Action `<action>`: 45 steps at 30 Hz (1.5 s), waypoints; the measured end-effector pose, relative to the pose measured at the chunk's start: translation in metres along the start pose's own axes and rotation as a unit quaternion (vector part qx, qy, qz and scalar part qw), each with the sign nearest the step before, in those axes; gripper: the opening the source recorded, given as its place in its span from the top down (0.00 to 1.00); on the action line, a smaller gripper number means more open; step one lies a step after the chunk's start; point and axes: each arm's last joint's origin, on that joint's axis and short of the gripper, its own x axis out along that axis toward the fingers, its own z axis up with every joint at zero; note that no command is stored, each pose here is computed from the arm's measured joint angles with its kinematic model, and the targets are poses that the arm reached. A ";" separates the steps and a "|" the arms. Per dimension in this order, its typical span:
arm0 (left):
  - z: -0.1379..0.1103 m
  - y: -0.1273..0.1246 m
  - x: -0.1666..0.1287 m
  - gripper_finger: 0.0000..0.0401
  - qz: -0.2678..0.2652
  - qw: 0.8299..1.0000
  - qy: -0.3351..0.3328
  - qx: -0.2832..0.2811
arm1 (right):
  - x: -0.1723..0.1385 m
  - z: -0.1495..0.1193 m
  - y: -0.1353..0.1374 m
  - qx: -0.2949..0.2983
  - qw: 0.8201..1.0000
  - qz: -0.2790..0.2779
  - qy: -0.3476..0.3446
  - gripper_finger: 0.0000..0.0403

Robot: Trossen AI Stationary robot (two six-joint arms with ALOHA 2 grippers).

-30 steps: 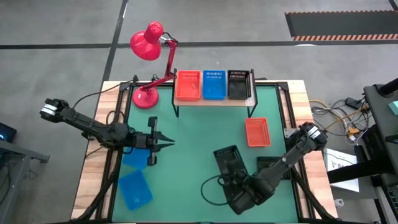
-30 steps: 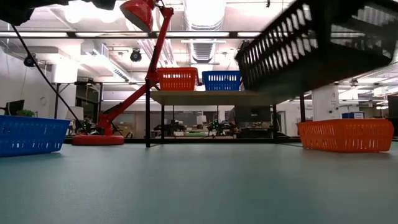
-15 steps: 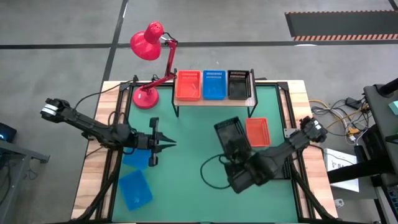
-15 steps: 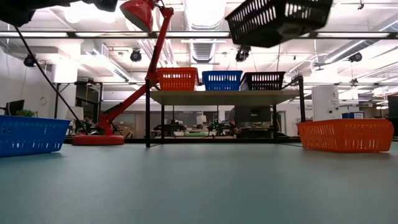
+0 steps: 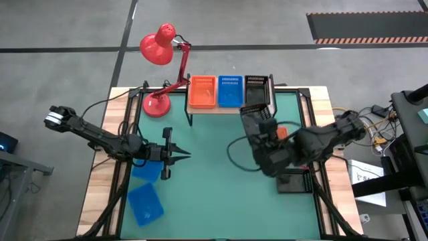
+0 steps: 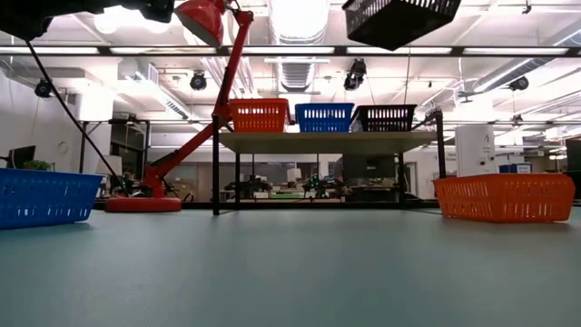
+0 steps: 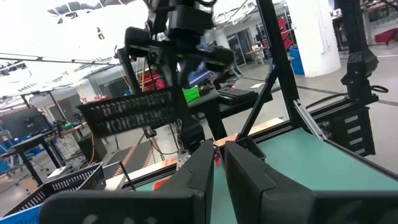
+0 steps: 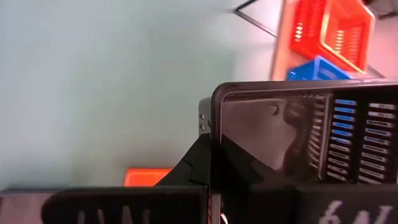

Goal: Stack baskets on shelf by color
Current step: Stack the left black bin on the other black bin on the shelf

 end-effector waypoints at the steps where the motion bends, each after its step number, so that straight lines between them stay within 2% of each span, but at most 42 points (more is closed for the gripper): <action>1: 0.000 0.000 0.000 0.94 0.000 1.000 0.000 0.000 | -0.002 -0.004 -0.005 0.008 1.000 -0.001 -0.003 0.98; 6: -0.001 0.000 0.001 0.94 -0.001 1.000 0.002 0.001 | -0.014 -0.022 -0.028 0.045 0.999 -0.011 -0.017 0.98; 13: -0.001 -0.001 0.001 0.94 0.000 1.000 0.002 0.001 | -0.028 -0.042 -0.041 0.073 0.996 -0.016 -0.037 0.98; 20: -0.001 -0.001 0.001 0.94 0.000 1.000 0.001 0.000 | -0.024 -0.051 -0.059 0.104 0.994 -0.030 -0.025 0.98; 30: -0.002 -0.001 0.001 0.94 -0.001 1.000 0.003 0.001 | 0.019 -0.050 -0.113 0.125 0.992 -0.026 0.022 0.98; 34: -0.002 -0.001 0.001 0.94 -0.001 1.000 0.002 0.001 | 0.041 -0.053 -0.138 0.141 0.989 0.018 0.034 0.98; 45: -0.001 -0.001 0.001 0.94 0.000 1.000 0.002 0.015 | 0.079 -0.070 -0.180 0.166 0.982 0.061 0.058 0.98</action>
